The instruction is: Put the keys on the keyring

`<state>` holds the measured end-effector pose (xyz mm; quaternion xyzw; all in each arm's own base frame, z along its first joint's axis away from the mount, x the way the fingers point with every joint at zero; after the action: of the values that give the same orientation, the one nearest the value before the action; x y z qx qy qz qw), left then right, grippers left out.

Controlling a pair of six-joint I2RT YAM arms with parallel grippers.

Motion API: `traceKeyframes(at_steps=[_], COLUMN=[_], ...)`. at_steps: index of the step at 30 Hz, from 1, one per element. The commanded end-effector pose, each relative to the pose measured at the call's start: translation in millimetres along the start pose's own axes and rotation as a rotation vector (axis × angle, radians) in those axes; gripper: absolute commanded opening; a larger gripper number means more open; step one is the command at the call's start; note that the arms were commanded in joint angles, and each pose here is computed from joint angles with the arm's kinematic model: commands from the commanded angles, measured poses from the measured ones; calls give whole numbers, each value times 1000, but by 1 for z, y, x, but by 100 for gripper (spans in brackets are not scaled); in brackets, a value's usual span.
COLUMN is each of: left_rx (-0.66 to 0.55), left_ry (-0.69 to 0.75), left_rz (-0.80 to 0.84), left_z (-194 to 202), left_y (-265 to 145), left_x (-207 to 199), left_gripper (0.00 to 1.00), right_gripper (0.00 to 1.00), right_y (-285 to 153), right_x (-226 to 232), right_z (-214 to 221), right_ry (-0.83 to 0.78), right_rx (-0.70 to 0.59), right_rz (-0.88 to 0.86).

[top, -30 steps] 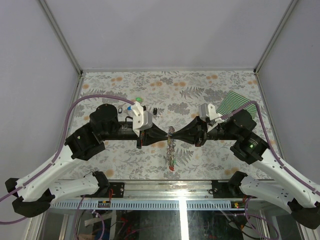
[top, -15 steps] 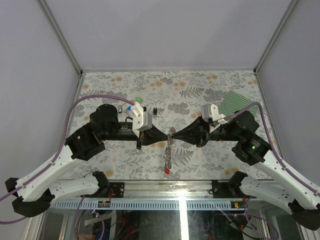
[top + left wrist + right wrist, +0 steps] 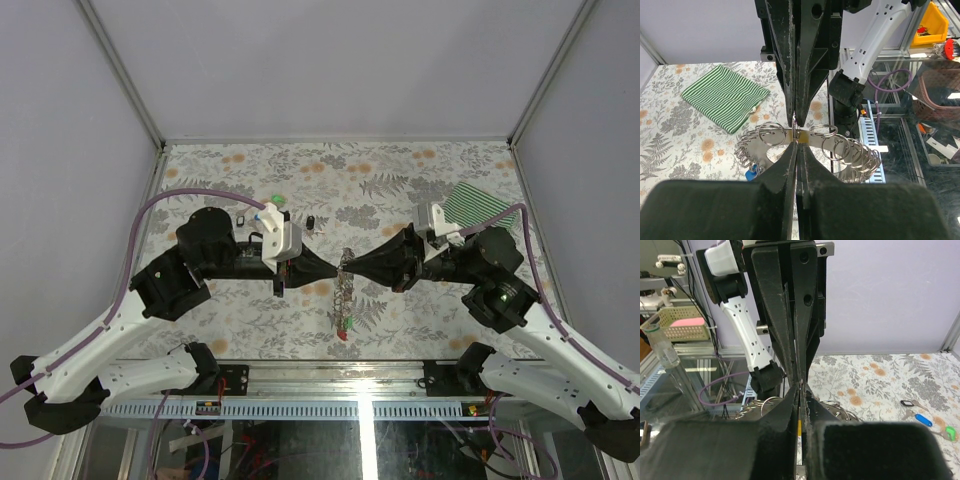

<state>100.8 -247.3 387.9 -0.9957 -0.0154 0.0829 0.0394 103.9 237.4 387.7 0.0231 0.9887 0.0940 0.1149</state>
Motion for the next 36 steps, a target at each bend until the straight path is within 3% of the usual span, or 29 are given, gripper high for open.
traceKeyframes(at_steps=[1,25,33,36], left_rx=[-28,-70,-155,-219], left_ry=[5,-4,-11,-15], left_rz=[36,19,30,36], left_z=[-5,-6,-16,-21], left_y=[3,5,3,0], left_x=[-4,-1,-6,-9], left_gripper=[0,0,18,20], right_gripper=[0,0,0,0], right_y=[-1,-8,-11,-12], right_x=[-5,-16,-9,-5], right_z=[-51,-54,-56,-58], right_ry=[-104,-25,-95,-123], right_rx=[-214,-338,-324,-322], right_rz=[61,212,164,141])
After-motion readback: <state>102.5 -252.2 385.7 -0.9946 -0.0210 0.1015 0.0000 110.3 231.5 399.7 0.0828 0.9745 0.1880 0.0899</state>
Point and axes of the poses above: each gripper's point midway between its finger pads, its own y axis out along the fingers, its own x axis along the line the jaws close on, z = x × y, the point moved 5 cm from there along -y, back along the fingers, and after that the axes turned 13 degrees about -y, right-handed, at the moved point
